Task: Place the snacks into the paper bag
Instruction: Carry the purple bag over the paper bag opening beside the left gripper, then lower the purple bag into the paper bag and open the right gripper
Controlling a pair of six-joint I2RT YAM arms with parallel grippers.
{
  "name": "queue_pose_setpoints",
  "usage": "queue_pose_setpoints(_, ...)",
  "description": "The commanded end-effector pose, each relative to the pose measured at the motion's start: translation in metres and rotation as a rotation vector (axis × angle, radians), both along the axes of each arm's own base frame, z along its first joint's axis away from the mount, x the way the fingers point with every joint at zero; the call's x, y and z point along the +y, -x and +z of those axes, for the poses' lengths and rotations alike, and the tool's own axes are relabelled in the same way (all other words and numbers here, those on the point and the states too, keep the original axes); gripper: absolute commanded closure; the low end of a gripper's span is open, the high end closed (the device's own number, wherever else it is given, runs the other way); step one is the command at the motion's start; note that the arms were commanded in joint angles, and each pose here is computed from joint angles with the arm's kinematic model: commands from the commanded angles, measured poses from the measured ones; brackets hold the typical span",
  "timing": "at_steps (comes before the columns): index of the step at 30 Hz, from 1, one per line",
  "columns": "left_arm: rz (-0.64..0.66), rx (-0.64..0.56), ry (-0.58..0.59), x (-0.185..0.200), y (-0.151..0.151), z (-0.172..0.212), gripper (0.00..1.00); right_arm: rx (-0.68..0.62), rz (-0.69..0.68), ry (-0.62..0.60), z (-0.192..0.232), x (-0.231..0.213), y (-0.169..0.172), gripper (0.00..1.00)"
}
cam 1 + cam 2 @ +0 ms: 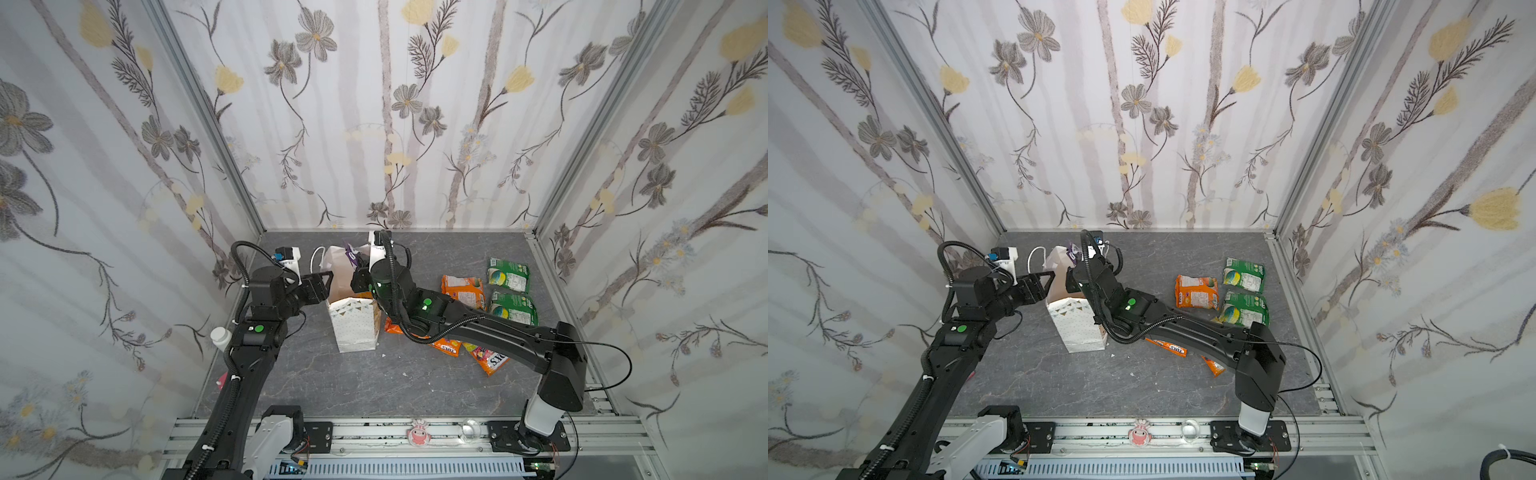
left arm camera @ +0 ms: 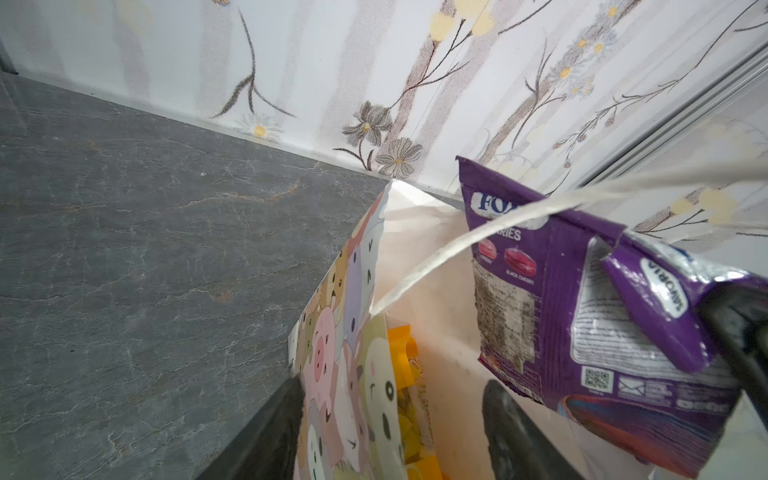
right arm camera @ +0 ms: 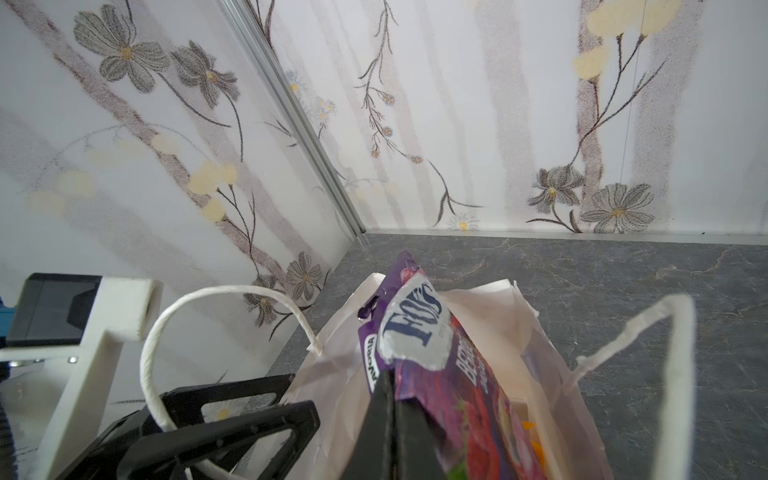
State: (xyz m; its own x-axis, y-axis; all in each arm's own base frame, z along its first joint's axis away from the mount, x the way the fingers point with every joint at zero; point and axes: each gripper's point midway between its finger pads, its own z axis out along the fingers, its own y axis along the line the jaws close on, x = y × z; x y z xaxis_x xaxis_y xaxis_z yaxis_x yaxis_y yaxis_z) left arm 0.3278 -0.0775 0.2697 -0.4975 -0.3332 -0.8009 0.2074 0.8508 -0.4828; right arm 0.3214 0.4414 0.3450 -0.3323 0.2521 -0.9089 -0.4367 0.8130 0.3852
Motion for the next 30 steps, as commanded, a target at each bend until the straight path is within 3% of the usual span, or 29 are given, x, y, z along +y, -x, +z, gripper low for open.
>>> queue_pose_setpoints(1,-0.002,-0.022,0.004,0.000,-0.003,0.005,0.32,-0.025,-0.004,-0.067,0.017,-0.003,0.000,0.92)
queue_pose_setpoints(12,-0.008,-0.001,0.005,-0.002,-0.006,0.000,0.32,-0.025,0.022,-0.082,0.019,0.001,0.001,0.84)
queue_pose_setpoints(18,-0.010,0.007,0.005,-0.002,-0.006,-0.002,0.32,-0.033,0.030,-0.094,0.027,-0.001,0.003,0.71)
queue_pose_setpoints(30,-0.008,0.018,0.003,-0.001,-0.007,-0.004,0.32,-0.070,0.059,-0.087,0.048,-0.004,0.009,0.64)
